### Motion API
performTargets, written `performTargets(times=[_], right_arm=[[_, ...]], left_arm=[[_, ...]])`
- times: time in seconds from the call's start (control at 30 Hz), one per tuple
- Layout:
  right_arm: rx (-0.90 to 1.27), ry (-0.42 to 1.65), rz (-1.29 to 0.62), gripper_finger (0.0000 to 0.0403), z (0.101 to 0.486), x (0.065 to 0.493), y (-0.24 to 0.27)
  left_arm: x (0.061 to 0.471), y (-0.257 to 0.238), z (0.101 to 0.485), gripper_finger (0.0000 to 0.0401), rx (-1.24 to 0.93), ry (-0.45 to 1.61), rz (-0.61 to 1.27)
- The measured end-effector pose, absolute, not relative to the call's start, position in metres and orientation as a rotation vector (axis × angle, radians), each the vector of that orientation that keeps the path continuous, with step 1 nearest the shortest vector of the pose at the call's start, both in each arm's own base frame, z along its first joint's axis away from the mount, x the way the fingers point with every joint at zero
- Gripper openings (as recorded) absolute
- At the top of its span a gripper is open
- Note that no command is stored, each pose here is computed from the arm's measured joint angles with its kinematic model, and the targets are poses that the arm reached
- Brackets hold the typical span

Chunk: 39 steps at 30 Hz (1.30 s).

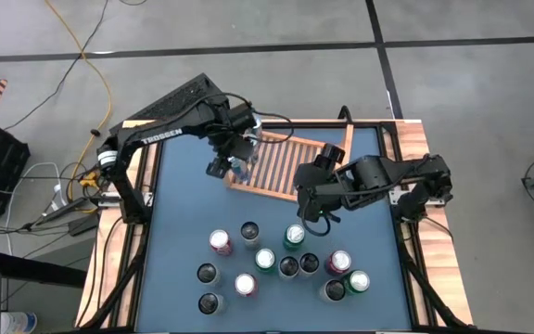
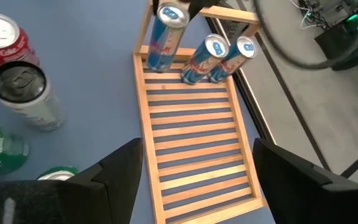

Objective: Place canned beverage on shelf
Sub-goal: Put the blue soda can on the shelf

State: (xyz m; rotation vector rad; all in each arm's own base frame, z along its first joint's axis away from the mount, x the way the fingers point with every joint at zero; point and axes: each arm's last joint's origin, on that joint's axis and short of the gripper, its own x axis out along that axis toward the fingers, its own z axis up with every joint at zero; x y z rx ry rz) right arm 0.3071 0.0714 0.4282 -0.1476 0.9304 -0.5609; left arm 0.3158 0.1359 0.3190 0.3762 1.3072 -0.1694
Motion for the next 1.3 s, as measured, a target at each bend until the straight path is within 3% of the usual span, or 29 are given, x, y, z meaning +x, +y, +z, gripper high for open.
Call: performTargets(times=[0.43,1.3], right_arm=[[-0.126,0.921,-0.573,0.0291,0.428,0.308,0.069],[-0.120,0.920,-0.576,0.0291,0.428,0.308,0.069]], left_arm=[[0.326,0.155,0.301,0.0226,0.471,1.344,-0.184],[0.329,0.160,0.294,0.0226,0.437,1.331,-0.174]])
